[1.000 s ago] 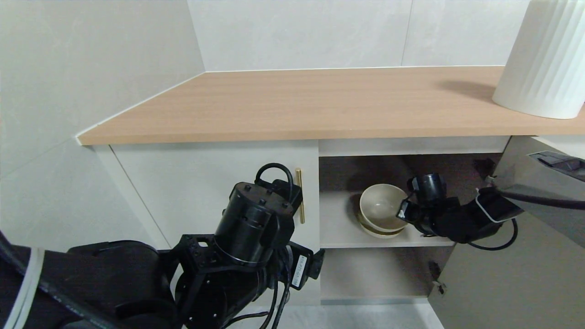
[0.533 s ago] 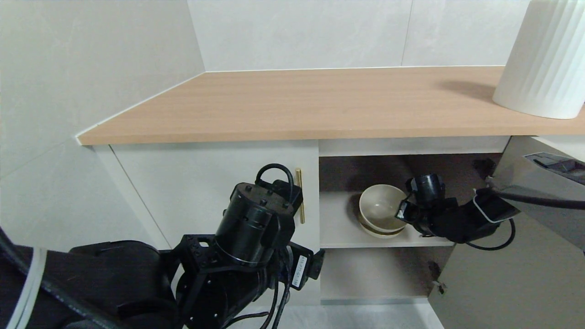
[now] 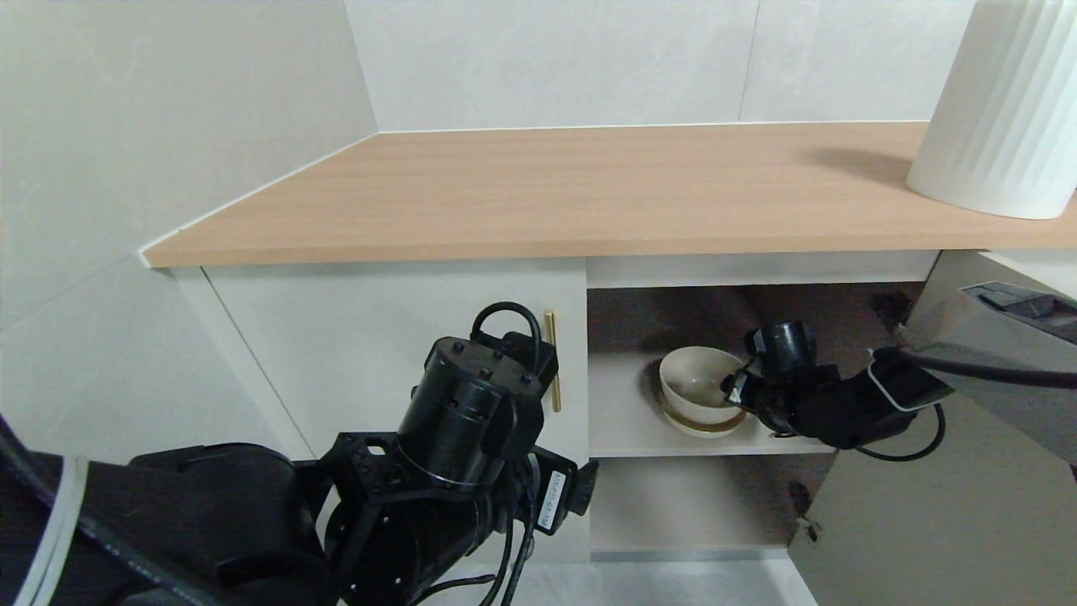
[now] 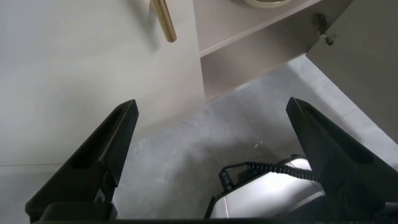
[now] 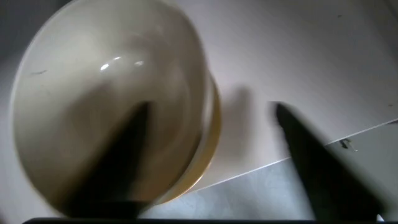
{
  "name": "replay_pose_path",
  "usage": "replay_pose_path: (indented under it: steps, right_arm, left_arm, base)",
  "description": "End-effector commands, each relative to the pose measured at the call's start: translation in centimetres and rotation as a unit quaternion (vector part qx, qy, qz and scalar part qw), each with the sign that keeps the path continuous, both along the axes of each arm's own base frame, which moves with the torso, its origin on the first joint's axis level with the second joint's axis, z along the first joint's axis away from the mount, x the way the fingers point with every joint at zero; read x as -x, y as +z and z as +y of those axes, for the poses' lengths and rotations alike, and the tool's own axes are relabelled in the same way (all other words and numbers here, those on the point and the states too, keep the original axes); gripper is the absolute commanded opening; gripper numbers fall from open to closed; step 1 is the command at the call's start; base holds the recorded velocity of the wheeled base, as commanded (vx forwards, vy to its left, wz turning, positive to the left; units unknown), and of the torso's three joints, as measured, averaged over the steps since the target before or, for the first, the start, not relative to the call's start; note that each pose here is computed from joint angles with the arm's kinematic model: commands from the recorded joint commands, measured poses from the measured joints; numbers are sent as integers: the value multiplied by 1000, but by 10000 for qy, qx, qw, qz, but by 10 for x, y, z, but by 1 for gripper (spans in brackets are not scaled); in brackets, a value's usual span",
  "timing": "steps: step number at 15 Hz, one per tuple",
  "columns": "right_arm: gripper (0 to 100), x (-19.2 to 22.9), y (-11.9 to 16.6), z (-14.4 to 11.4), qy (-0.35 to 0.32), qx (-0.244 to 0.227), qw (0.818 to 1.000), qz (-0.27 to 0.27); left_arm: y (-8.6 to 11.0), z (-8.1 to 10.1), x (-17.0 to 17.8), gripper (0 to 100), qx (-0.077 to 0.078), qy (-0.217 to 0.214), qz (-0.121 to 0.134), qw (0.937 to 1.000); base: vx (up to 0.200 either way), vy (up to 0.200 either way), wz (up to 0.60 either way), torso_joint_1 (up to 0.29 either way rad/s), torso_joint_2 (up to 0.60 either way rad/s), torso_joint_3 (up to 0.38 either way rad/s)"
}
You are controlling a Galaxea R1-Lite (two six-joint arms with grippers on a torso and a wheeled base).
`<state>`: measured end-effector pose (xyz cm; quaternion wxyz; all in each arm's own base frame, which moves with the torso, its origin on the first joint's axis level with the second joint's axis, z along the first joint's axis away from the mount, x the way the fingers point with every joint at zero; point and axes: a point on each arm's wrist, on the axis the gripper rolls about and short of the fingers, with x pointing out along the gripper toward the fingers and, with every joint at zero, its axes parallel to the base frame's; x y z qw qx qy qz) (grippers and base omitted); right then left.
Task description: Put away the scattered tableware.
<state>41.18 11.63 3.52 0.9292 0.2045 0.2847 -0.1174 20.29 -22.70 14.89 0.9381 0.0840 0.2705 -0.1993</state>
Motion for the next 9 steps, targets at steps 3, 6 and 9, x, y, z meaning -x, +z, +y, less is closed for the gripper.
replay_pose_path:
  steps: [3, 6, 9]
  right_arm:
    - [100, 21, 25, 2, 283, -140, 9995, -37]
    - [100, 79, 78, 2, 1299, -238, 9912, -65]
    - [100, 151, 117, -20, 1842, 357, 9822, -69]
  left_arm:
    - [10, 9, -16, 100, 438, 431, -11, 9981]
    - [37, 45, -23, 100, 1008, 856, -123, 9911]
    - [34, 89, -11, 100, 1093, 1301, 78, 9854]
  base:
    - [0, 0, 0, 0, 0, 0]
    - [0, 0, 0, 0, 0, 0]
    - [0, 0, 0, 0, 0, 0]
